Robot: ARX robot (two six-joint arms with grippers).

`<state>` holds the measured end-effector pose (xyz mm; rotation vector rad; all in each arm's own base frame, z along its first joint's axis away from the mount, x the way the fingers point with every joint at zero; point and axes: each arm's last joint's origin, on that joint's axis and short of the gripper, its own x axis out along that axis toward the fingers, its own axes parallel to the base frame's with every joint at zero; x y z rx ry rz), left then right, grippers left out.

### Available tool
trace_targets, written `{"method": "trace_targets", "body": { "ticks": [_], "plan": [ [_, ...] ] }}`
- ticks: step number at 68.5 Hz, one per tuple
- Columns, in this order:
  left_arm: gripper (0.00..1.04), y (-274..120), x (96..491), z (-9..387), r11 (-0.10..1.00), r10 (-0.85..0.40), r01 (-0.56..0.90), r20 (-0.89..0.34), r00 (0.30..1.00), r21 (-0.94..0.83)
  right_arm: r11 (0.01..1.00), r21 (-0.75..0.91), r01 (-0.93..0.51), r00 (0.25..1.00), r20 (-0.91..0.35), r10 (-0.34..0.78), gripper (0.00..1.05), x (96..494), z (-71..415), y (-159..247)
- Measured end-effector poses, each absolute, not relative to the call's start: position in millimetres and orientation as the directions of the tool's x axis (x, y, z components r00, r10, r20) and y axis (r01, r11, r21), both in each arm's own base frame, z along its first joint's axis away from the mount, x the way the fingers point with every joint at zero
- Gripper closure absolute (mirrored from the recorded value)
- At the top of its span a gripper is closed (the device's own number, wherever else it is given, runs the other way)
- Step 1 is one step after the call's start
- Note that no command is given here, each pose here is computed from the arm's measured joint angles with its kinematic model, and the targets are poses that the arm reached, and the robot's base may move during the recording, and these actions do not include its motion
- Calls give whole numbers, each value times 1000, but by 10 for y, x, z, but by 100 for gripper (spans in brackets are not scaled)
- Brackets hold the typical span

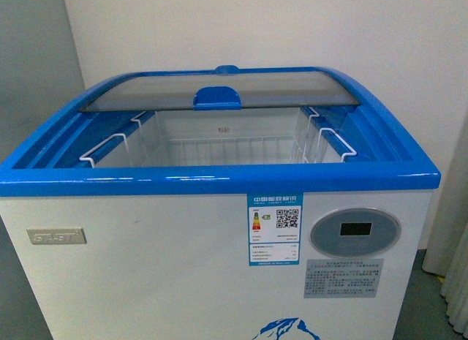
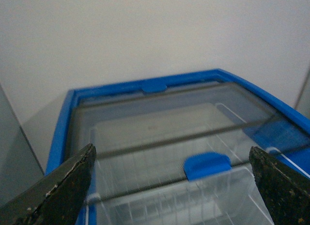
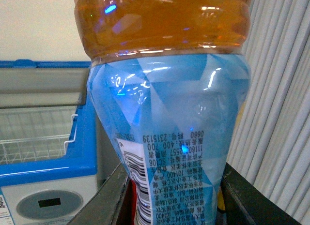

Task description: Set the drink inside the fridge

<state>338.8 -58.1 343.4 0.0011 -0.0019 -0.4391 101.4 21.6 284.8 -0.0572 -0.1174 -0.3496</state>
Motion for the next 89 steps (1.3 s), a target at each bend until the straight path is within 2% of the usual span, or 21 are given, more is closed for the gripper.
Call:
{"method": "trace_targets", "body": {
  "ticks": [12, 20, 24, 29, 31, 37, 46, 52, 58, 61, 68, 76, 83, 89],
  "plan": [
    [8, -488, 2685, 3122, 863, -499, 488, -72, 864, -130, 938, -36, 345, 933, 125, -338, 68, 1014, 2848, 216],
    [9, -417, 2239, 3049, 852, -504, 486, -53, 862, -195, 938, -36, 345, 933, 125, -338, 68, 1014, 2848, 217],
    [23, -367, 1969, 2982, 963, -250, 246, -17, 968, -112, 938, -36, 345, 933, 125, -338, 68, 1014, 2848, 216],
    [35, -267, 1723, 2821, 996, -66, 64, -23, 998, -58, 938, -36, 345, 933, 125, -339, 68, 1014, 2848, 216],
    [39, -239, 1657, 2768, 998, -35, 33, -28, 999, -49, 938, -35, 346, 933, 124, -339, 68, 1014, 2848, 216],
    [55, -169, 1454, 2574, 1000, -6, 6, -8, 1000, -29, 937, -35, 348, 932, 124, -342, 68, 1013, 2848, 215],
    [74, -133, 1376, 2421, 1000, -10, 10, 3, 1000, -19, 946, -43, 322, 942, 115, -315, 68, 1023, 2844, 222],
    [88, -93, 1344, 2296, 999, -34, 33, -9, 999, -14, 979, -113, 168, 983, -60, -176, 68, 1067, 2919, 189],
    [102, -23, 1311, 2205, 1000, -10, 10, -10, 1000, -12, 989, -138, 54, 976, -203, -81, 68, 1184, 2977, 144],
    [102, -5, 1288, 2157, 1000, 1, -1, -7, 1000, -10, 989, -149, 2, 968, -247, -39, 68, 1345, 3031, 98],
    [102, -7, 1253, 2074, 1000, -5, 5, -6, 1000, -10, 972, -231, -51, 969, -249, -9, 68, 1599, 3217, 51],
    [102, -4, 1220, 1995, 1000, -5, 5, -5, 1000, -10, 929, -365, -60, 965, -258, -39, 68, 1900, 3384, 21],
    [102, -4, 1190, 1946, 1000, -4, 4, 3, 1000, -9, 847, -515, -134, 967, -254, -2, 68, 2175, 3577, 91],
    [102, -4, 1163, 1892, 1000, -4, 4, 2, 1000, -9, 724, -647, -240, 966, -233, 112, 68, 2439, 3721, 290]
  ]
}}
